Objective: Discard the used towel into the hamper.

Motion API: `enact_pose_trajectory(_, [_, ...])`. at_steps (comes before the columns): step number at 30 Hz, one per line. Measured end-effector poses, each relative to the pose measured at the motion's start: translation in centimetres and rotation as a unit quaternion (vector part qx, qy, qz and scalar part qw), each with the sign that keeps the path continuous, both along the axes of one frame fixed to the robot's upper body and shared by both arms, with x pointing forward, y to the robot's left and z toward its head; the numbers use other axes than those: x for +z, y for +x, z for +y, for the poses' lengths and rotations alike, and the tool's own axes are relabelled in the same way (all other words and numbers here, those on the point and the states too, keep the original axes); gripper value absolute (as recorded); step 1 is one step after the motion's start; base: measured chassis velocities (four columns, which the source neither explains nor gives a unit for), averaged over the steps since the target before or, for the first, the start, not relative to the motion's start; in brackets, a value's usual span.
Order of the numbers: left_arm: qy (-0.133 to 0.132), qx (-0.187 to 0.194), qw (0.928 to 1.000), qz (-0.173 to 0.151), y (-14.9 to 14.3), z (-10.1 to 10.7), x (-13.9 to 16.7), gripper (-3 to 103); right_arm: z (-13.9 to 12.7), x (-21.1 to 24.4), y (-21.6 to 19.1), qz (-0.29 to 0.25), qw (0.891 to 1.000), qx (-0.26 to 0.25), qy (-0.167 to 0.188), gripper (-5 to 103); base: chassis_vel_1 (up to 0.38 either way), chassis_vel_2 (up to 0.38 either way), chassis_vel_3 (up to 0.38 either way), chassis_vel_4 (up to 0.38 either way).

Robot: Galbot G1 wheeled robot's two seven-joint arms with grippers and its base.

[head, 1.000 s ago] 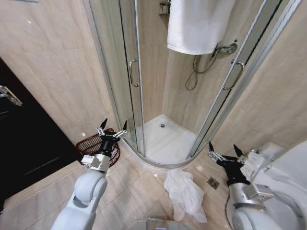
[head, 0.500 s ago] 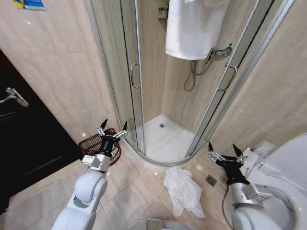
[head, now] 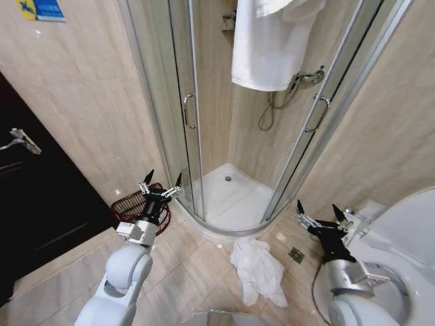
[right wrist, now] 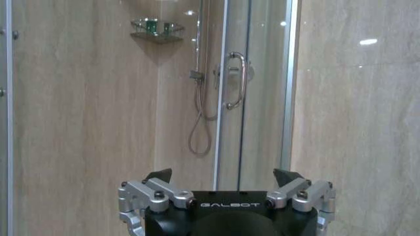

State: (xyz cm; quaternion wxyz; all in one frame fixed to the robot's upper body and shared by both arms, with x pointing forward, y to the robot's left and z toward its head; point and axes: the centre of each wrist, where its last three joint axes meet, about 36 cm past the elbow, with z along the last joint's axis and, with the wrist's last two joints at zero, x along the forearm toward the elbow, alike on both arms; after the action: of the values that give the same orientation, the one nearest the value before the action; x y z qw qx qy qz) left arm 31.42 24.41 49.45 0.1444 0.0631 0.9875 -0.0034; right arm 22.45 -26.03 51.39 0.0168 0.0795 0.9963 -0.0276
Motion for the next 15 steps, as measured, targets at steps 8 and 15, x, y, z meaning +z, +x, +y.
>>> enact_pose_trajectory(8, [0.0,0.004,1.0,0.0,0.08,0.08,-0.09,100,0.05,0.02,0.06,-0.001,1.0,0.001,0.001,100,0.0,0.0,0.0,0.0])
enact_pose_trajectory(15, [-0.001,0.006,1.0,0.002,0.19,0.07,-0.27,100,0.05,0.03,0.07,0.002,1.0,0.001,0.003,100,0.0,0.0,0.0,0.0])
